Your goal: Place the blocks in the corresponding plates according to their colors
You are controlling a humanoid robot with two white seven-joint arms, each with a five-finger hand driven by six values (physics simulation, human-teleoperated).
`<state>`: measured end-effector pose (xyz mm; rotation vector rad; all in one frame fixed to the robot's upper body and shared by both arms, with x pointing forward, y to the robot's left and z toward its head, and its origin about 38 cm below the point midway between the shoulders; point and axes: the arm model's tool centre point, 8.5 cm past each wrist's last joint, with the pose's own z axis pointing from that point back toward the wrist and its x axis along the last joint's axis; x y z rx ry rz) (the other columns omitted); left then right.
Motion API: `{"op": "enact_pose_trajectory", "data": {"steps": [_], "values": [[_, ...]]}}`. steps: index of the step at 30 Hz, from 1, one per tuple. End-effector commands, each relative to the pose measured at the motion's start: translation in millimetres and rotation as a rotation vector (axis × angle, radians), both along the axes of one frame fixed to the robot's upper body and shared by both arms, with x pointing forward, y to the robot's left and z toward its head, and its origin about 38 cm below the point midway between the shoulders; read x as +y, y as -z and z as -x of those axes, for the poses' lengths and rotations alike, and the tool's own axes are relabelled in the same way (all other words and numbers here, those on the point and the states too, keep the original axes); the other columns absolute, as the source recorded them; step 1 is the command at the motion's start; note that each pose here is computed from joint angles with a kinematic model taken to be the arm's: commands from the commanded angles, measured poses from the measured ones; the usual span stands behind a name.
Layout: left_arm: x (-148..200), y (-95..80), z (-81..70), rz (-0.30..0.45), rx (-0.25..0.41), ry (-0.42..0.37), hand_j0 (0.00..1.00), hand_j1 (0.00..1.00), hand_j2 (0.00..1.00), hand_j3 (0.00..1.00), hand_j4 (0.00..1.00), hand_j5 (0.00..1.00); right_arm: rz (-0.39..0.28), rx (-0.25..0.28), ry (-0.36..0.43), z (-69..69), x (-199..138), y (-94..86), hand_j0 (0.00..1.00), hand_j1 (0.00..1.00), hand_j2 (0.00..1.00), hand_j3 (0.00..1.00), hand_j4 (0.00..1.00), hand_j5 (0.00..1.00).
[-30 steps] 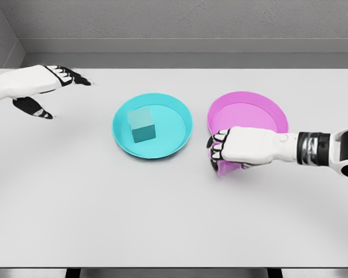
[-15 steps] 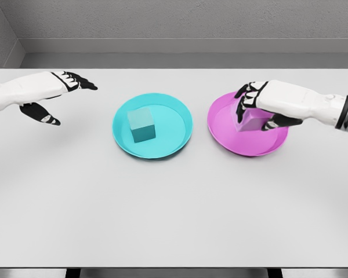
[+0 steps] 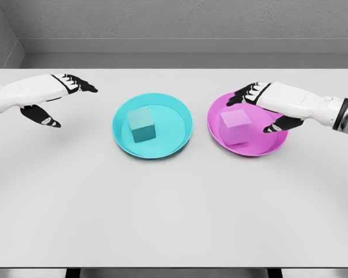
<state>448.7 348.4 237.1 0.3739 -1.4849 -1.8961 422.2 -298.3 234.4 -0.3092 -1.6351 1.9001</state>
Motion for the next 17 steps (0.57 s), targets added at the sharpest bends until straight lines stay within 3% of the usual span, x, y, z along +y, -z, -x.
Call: {"op": "enact_pose_trajectory", "data": {"steps": [1, 2, 4, 6, 17], "values": [[0.5, -0.9, -0.1, 0.006, 0.0, -0.003, 1.0, 1.0, 1.0, 1.0, 1.0, 1.0, -0.01, 0.004, 0.031, -2.9, -10.1, -1.5, 1.0, 1.0, 1.0, 1.0, 1.0, 1.0], [0.5, -0.9, -0.1, 0.006, 0.0, -0.003, 1.0, 1.0, 1.0, 1.0, 1.0, 1.0, -0.023, 0.008, 0.065, -6.7, -20.9, -1.6, 1.0, 1.0, 1.0, 1.0, 1.0, 1.0], [0.1, -1.1, 0.0, 0.007, 0.0, -0.002, 1.0, 1.0, 1.0, 1.0, 1.0, 1.0, -0.077, 0.027, 0.244, -19.3, -79.6, -0.6, 1.0, 1.0, 1.0, 1.0, 1.0, 1.0], [0.1, -1.1, 0.0, 0.007, 0.0, -0.002, 1.0, 1.0, 1.0, 1.0, 1.0, 1.0, -0.097, 0.035, 0.323, -21.6, -106.9, -0.4, 1.0, 1.0, 1.0, 1.0, 1.0, 1.0], [-0.3, 1.9, 0.8, 0.008, 0.006, -0.001, 1.0, 1.0, 1.0, 1.0, 1.0, 1.0, -0.089, 0.038, 0.316, -19.1, -105.1, 2.3, 1.0, 1.0, 1.0, 1.0, 1.0, 1.0]]}}
